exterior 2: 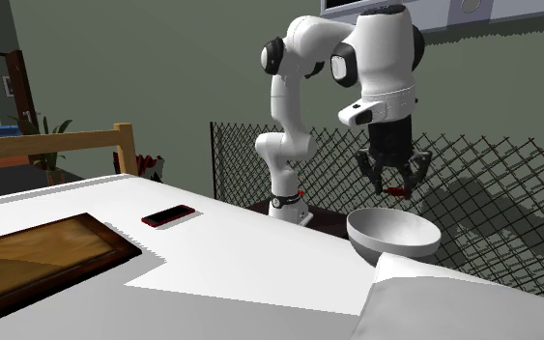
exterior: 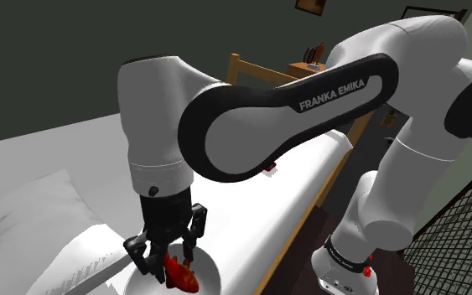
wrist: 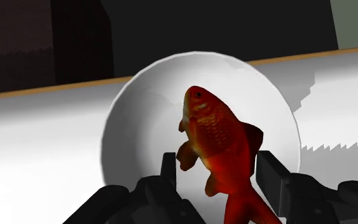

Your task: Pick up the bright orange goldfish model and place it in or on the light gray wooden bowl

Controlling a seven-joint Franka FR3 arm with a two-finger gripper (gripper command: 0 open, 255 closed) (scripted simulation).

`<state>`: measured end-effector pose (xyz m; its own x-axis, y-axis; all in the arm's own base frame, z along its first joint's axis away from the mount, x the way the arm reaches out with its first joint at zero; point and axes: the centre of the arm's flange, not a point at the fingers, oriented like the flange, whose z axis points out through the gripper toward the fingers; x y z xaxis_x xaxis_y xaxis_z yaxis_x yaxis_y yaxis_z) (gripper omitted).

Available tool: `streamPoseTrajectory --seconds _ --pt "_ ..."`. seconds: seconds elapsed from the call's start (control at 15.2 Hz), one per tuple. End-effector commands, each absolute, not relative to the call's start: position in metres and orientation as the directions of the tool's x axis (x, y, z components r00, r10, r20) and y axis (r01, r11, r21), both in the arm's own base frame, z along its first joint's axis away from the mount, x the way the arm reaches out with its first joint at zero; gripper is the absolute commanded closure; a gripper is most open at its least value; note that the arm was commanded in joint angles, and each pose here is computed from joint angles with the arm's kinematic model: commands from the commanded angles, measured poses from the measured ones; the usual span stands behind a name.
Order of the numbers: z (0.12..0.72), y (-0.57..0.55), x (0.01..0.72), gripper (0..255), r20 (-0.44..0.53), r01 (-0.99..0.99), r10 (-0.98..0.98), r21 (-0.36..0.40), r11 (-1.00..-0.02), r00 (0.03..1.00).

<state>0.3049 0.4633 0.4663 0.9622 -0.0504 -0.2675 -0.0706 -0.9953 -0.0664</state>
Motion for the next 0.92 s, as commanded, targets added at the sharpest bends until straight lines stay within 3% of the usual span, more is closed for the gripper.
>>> streamPoseTrajectory --seconds 0.0,0.86 --pt "0.456 0.464 0.304 255 -0.267 -0.071 -0.051 -0.067 -0.995 0.962" --pt "0.401 0.464 0.304 255 -0.267 -0.071 -0.051 -0.067 -0.995 0.962"
